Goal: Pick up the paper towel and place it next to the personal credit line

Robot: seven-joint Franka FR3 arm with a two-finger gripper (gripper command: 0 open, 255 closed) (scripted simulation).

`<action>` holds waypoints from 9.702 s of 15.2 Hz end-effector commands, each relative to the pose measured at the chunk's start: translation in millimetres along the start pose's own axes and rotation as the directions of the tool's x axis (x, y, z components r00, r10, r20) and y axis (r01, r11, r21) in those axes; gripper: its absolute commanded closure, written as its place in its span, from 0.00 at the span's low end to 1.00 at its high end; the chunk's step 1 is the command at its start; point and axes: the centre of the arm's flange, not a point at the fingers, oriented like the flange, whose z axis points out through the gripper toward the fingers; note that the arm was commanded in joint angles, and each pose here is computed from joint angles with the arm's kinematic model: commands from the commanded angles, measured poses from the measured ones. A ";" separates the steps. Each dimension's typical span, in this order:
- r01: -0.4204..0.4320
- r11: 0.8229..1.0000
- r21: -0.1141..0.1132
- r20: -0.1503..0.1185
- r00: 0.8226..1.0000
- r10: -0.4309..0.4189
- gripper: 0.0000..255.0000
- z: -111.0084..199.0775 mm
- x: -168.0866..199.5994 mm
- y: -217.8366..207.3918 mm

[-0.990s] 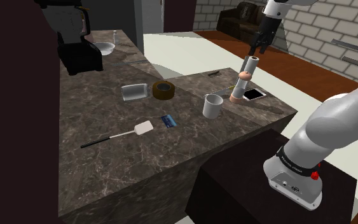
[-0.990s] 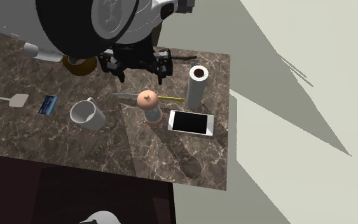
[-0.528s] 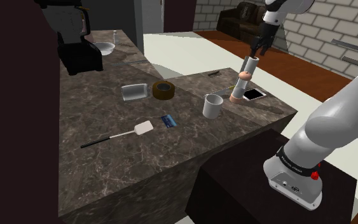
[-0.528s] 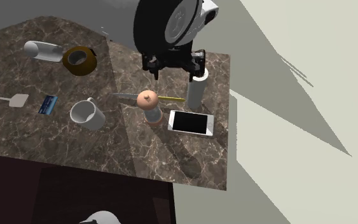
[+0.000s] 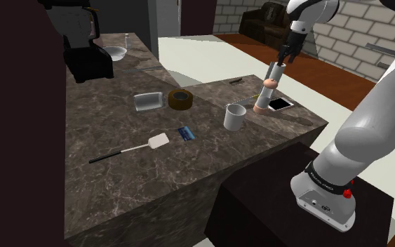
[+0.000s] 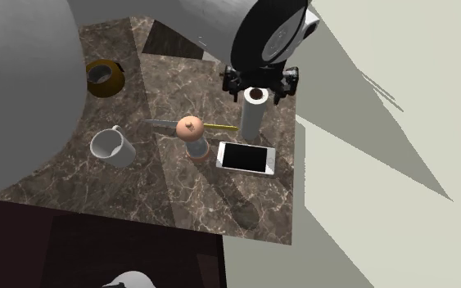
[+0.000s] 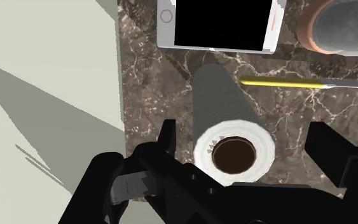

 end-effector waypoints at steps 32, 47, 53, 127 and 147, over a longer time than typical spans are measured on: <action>0.000 1.000 -0.001 -0.001 1.000 0.000 1.00 -13.8 2.5 0.6; 0.000 1.000 -0.001 -0.001 1.000 0.000 1.00 -93.0 3.9 -0.5; 0.000 1.000 -0.001 -0.001 1.000 0.000 1.00 -124.6 4.5 -0.9; 0.000 1.000 -0.001 -0.001 1.000 0.000 1.00 -215.4 -149.6 -557.5; 0.000 1.000 -0.001 -0.001 1.000 0.000 1.00 -109.8 -151.5 -556.0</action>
